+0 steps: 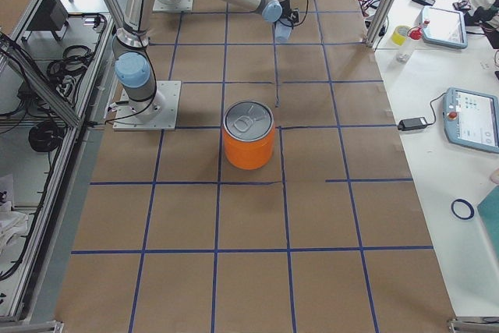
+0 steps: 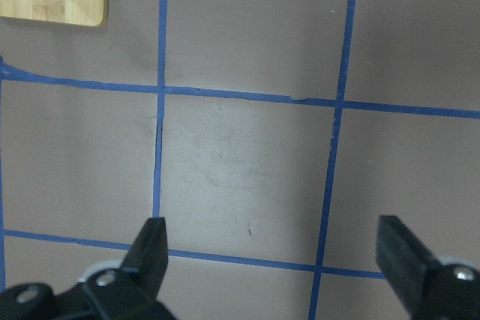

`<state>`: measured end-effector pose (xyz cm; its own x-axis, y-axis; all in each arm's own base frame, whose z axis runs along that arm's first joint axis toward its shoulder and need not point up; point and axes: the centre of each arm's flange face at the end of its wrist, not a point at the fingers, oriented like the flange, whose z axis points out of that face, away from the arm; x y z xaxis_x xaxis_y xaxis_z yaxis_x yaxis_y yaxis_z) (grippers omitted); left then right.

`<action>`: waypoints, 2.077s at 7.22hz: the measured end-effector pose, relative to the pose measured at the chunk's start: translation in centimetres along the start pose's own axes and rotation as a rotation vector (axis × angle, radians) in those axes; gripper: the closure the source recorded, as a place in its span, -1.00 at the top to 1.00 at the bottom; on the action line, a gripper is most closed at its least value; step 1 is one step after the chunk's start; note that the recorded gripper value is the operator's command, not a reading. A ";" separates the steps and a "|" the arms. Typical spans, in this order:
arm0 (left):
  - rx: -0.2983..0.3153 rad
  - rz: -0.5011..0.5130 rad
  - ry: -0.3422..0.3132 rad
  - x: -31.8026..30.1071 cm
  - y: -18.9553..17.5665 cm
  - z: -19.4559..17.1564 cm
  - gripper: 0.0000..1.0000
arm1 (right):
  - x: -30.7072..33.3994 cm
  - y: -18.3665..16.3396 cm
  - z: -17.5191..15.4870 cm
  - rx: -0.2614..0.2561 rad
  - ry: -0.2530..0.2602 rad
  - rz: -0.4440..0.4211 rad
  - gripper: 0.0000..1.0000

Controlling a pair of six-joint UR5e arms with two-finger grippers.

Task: Flip cup
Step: 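Carry the cup with the right gripper toward the table center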

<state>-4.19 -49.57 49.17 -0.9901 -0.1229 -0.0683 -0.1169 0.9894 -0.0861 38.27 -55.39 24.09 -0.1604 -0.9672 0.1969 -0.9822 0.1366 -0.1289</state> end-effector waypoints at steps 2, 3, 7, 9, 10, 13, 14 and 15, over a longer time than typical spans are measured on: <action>-0.005 0.003 -0.001 -0.5 0.1 0.1 1.00 | -1.4 -2.0 2.4 0.011 0.005 -0.143 -0.99; -0.005 0.005 0.001 -0.6 0.2 0.2 1.00 | -1.6 -2.4 3.1 0.016 0.005 -0.166 -0.97; -0.017 0.004 -0.007 -1.0 0.3 0.0 1.00 | -2.5 -3.1 5.2 0.011 -0.017 -0.141 -0.09; -0.041 0.011 -0.028 -1.1 0.6 -0.1 1.00 | -2.6 -3.1 5.8 0.010 -0.019 -0.136 0.81; -0.058 0.015 -0.045 -1.2 0.8 0.0 1.00 | -2.5 -3.2 5.9 0.014 -0.013 -0.136 0.96; -0.092 0.017 -0.057 -1.4 0.6 1.1 1.00 | -2.5 -3.2 5.9 0.018 -0.008 -0.132 1.00; -0.100 0.019 -0.054 -1.4 0.2 1.8 1.00 | -2.5 -3.3 5.8 0.019 -0.007 -0.132 1.00; -0.101 0.019 -0.053 -1.4 -0.1 2.4 1.00 | -2.4 -3.3 5.4 0.021 -0.003 -0.131 1.00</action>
<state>-2.65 -49.64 46.93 -0.9869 -0.1055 -0.1218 -0.1082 0.9940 0.0162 42.42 -54.67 18.77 -0.0302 -0.9770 0.2109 -0.9925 0.0043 -0.1225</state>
